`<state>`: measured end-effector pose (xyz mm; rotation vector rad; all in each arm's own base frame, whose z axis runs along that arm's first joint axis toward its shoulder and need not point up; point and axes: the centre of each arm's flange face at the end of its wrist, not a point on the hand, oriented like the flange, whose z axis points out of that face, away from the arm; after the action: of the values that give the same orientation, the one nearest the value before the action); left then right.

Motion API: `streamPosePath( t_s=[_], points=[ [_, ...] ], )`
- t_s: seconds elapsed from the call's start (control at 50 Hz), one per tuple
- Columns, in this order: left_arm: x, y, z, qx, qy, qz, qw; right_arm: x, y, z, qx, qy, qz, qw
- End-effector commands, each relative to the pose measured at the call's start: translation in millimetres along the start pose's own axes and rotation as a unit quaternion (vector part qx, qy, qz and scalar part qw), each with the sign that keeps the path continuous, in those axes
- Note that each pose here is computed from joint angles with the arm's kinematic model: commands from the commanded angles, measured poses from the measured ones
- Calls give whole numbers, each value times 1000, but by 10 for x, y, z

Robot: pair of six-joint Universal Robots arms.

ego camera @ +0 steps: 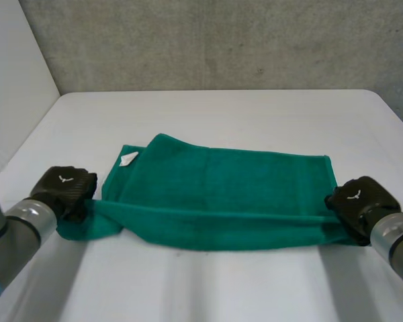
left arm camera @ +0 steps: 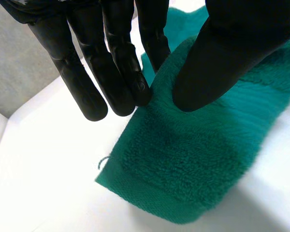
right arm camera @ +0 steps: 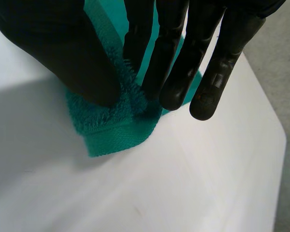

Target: Fold the towel.

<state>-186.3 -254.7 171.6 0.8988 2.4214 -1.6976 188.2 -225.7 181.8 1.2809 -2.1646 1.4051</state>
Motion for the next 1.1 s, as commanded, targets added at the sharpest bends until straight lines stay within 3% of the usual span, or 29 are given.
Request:
streamPosePath(
  t_s=[0.02, 0.16, 0.32, 0.36, 0.38, 0.52, 0.62, 0.64, 0.7, 0.8, 0.82, 0.86, 0.88, 0.9, 0.92, 0.94, 0.96, 1.0, 1.1],
  points=[
    [-64, -295, -574, 18, -8, 2, 1000, 333, -263, -439, 22, 35, -7, 999],
    [-231, -799, -1033, 125, -57, 18, 990, 804, -692, -874, 108, 142, -11, 984],
    [-208, -752, -891, 109, -45, 18, 993, 849, -709, -839, 94, 127, -11, 987],
    [-190, -703, -820, 96, -38, 16, 995, 744, -569, -513, 48, 80, -11, 996],
    [-117, -549, -608, 59, -15, 12, 998, 714, -536, -428, 38, 68, -12, 997],
    [89, -284, 70, 20, 23, 16, 999, 526, -344, 180, -24, 5, -12, 1000],
    [209, -423, 482, 54, 9, 41, 998, 498, -296, 469, -45, 0, -12, 999],
    [192, -465, 554, 61, -2, 46, 997, 532, -400, 660, -43, 25, -16, 999],
    [101, -770, 781, 108, -51, 69, 990, 633, -679, 716, -3, 73, -17, 997],
    [-157, -1636, 764, 239, -127, 68, 960, 1199, -1396, 592, 132, 221, 19, 966],
    [-264, -1968, 671, 300, -155, 57, 940, 1294, -1497, 560, 156, 243, 28, 957],
    [-393, -2296, 498, 364, -184, 36, 912, 1574, -1803, 395, 239, 309, 62, 918],
    [-550, -2563, 273, 421, -214, 7, 882, 1649, -1884, 325, 266, 327, 73, 904],
    [-611, -2653, 176, 443, -224, -7, 868, 1649, -1885, 324, 266, 327, 74, 904],
    [-612, -2654, 175, 443, -225, -7, 868, 1832, -2020, 115, 317, 369, 90, 869],
    [-660, -2734, 82, 463, -233, -20, 855, 1918, -2120, -98, 349, 390, 97, 846],
    [-775, -2866, -95, 501, -246, -49, 828, 1952, -2167, -283, 365, 400, 95, 835],
    [-773, -2859, -126, 503, -242, -54, 828, 1957, -2163, -331, 365, 401, 91, 835],
    [-632, -2542, 38, 457, -219, -49, 861, 1678, -1908, -89, 311, 341, 76, 884]
  ],
)
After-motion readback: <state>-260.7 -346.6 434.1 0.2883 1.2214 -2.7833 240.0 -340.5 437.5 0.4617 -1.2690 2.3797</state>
